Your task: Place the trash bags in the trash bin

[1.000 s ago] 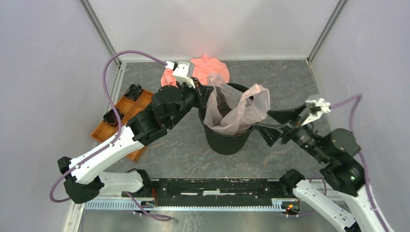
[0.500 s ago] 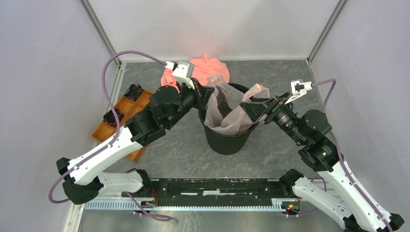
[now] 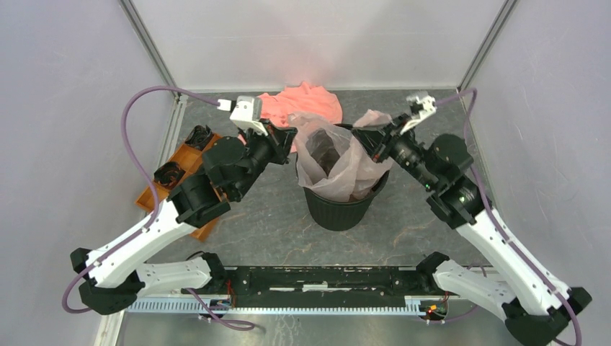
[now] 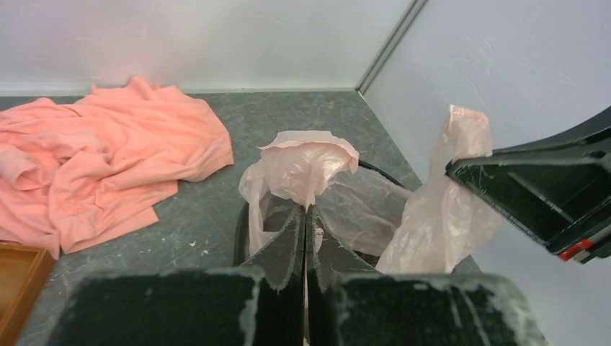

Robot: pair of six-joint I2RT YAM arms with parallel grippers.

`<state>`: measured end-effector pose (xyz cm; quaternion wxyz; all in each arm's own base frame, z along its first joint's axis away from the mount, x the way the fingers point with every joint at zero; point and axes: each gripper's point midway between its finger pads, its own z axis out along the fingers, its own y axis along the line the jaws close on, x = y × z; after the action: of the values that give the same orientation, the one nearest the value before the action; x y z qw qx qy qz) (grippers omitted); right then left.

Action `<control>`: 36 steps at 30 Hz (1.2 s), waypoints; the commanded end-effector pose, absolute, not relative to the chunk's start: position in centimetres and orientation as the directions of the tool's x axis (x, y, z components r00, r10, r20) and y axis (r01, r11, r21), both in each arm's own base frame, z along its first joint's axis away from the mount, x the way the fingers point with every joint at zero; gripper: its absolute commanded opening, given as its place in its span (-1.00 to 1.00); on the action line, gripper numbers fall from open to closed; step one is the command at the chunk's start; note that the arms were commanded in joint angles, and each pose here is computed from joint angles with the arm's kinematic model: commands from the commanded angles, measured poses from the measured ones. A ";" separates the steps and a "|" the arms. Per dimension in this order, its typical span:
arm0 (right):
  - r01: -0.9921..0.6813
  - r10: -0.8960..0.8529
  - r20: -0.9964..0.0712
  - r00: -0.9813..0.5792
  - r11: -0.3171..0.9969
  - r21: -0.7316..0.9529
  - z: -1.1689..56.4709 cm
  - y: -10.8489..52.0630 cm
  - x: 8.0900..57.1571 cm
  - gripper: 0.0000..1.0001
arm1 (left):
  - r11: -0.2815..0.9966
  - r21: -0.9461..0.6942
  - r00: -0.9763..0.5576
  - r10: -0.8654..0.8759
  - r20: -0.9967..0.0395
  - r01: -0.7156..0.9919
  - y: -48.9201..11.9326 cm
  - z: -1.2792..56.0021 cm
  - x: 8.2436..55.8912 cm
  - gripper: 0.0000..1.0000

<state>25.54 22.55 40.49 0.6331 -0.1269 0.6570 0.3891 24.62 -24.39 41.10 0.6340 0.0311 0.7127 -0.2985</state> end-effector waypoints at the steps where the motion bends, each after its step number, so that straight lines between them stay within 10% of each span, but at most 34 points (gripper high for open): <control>1: -0.858 0.185 -0.982 -0.027 0.501 0.118 45.4 25.2 24.0 -0.98 | 0.821 -0.444 -0.167 -0.412 -0.896 0.359 -22.1 41.5 24.4 -0.96; 8: -0.974 0.067 -0.986 -0.154 0.158 0.163 43.5 27.2 22.9 -0.99 | 0.845 -0.420 -0.174 -0.383 -0.907 0.333 -21.5 40.4 24.5 -0.96; 22: -0.820 -0.006 -0.975 -0.223 0.542 0.184 35.5 19.8 20.0 -0.99 | 0.722 -0.409 -0.272 -0.307 -0.912 0.558 -28.5 41.5 23.6 -0.96; 36: -0.491 -0.059 -0.951 -0.305 0.865 0.104 31.3 12.1 21.3 -1.00 | 0.920 -0.271 -0.243 -0.204 -0.948 0.285 -21.0 39.1 26.6 -0.96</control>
<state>19.51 15.94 34.84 0.5713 -0.2466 0.7266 0.2913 25.97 -23.21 39.66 0.6132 0.0352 0.7503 -0.2446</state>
